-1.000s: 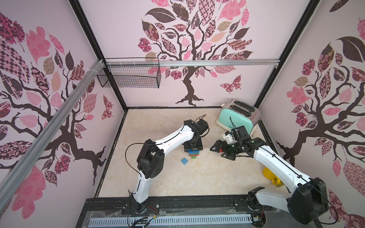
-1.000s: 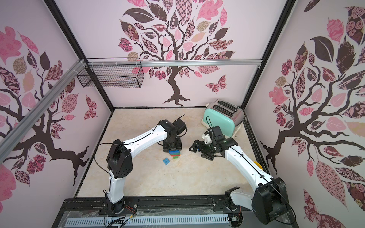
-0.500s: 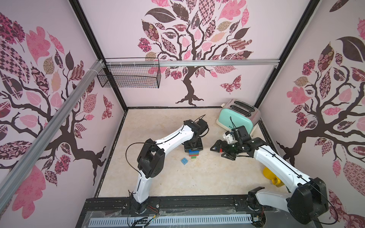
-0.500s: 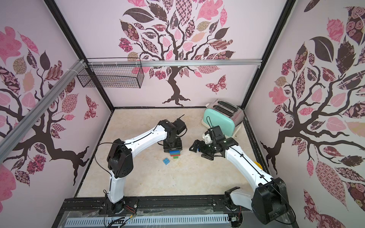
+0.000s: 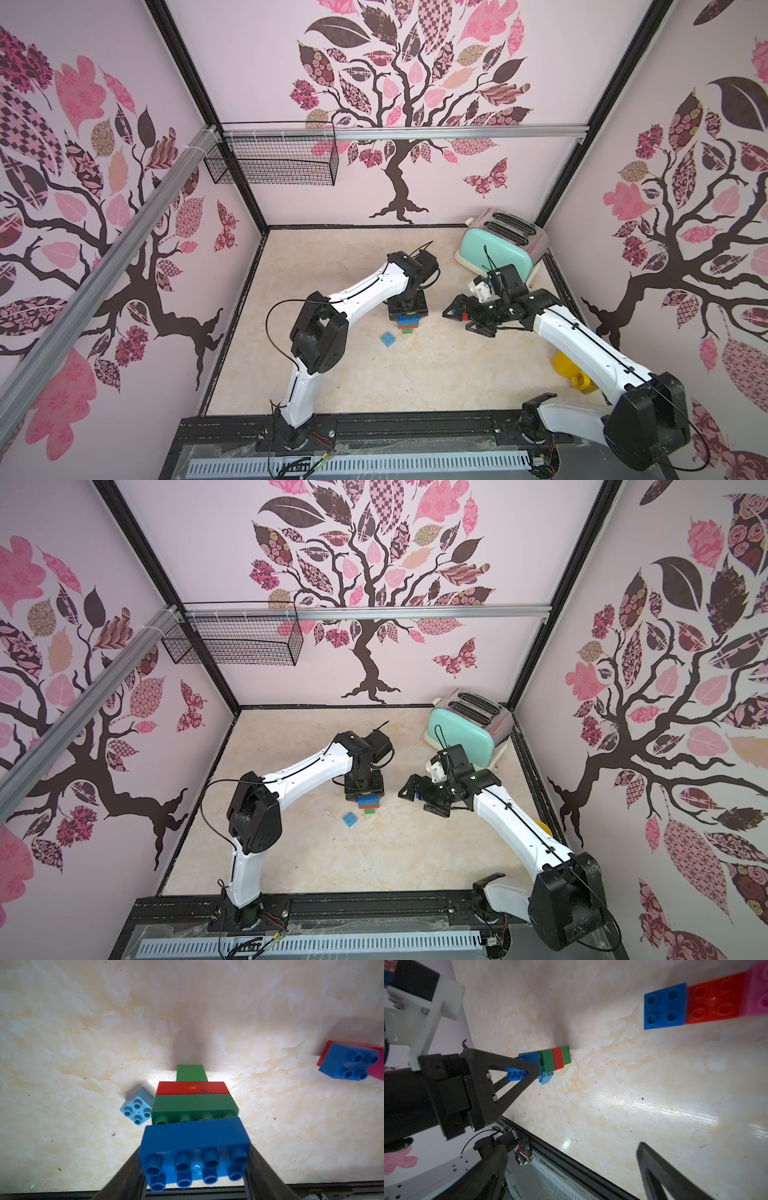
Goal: Assemble a carrot with lego
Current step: Assemble the lego brick with the lego brick.
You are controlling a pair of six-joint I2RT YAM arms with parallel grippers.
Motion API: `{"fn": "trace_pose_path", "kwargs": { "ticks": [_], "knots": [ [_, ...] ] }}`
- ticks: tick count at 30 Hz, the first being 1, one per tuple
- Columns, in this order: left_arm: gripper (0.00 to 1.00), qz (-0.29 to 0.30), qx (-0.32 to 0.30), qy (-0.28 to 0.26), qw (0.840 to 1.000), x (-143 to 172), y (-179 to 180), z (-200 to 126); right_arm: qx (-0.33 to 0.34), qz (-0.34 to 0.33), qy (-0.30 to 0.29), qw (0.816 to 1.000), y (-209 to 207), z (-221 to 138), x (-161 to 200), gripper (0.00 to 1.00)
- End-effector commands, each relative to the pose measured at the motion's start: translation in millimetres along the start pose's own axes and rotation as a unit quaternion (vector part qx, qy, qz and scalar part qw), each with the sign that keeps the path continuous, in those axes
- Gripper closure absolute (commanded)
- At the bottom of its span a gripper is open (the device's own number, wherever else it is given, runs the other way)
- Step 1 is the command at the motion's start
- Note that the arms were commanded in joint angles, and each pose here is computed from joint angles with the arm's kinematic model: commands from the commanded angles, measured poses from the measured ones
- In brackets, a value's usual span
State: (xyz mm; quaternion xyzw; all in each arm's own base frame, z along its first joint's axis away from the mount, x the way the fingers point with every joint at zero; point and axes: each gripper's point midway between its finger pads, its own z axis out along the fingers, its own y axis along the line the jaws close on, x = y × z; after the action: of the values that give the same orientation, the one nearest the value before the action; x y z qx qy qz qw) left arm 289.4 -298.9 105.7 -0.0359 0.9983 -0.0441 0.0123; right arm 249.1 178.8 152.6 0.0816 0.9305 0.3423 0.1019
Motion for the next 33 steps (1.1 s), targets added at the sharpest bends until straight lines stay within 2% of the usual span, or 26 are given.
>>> {"fn": "trace_pose_path", "kwargs": {
  "ticks": [1,16,25,33],
  "knots": [
    [0.48,0.012,-0.020,0.002,1.000,-3.2,3.9,3.2,0.000,0.003,0.009,1.000,-1.3,-0.7,0.9,0.00],
    [0.48,0.019,-0.018,0.017,1.000,-0.2,11.2,9.7,0.002,0.004,0.012,1.000,-2.9,-1.7,1.5,0.00],
    [0.49,0.014,0.012,0.041,0.999,3.1,9.4,25.6,0.004,0.005,0.014,1.000,-3.8,-1.2,1.6,0.01],
    [0.51,0.017,-0.004,0.062,0.998,12.1,18.3,47.6,0.006,0.004,0.013,1.000,-3.3,-2.2,-0.2,0.01]
  ]
}}
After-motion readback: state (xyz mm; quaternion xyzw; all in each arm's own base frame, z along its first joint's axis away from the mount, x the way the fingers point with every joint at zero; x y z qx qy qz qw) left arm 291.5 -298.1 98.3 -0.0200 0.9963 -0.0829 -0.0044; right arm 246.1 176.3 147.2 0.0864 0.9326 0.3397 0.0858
